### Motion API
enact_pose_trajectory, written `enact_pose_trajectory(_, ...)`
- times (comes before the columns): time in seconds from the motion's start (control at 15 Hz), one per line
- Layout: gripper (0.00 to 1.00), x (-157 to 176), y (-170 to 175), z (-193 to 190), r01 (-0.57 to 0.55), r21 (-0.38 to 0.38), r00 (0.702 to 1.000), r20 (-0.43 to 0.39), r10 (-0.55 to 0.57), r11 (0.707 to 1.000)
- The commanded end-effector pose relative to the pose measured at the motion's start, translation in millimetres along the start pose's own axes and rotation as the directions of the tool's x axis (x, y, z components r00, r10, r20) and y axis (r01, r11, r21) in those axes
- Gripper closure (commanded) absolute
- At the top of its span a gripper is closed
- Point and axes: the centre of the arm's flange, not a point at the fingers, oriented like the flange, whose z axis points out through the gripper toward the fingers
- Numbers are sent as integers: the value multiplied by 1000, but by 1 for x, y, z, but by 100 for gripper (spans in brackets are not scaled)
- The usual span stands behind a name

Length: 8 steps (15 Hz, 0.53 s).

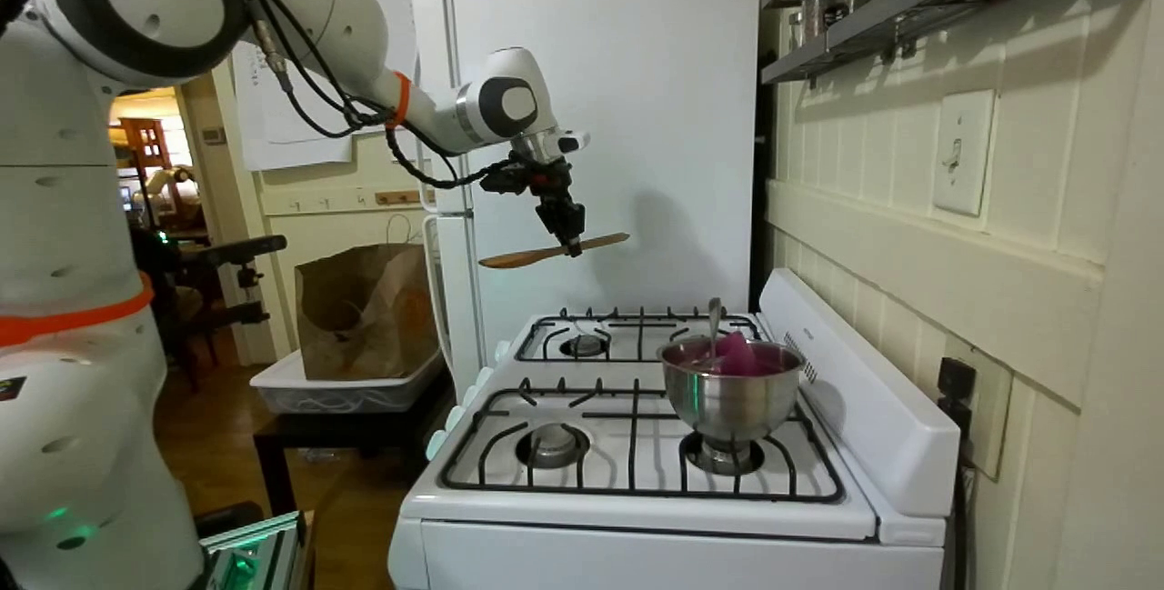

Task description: Remove the wooden spoon from the silver bowl and place it on the stove top and place the spice on the spice rack

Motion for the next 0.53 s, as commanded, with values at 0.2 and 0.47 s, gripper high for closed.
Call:
enact_pose_trajectory(0.2, 95, 8, 1, 10, -5, 4, 1000, 9, 5, 1000)
enact_pose_trajectory(0.47, 95, 37, 3, 50, -56, 30, 998, -9, 57, 998)
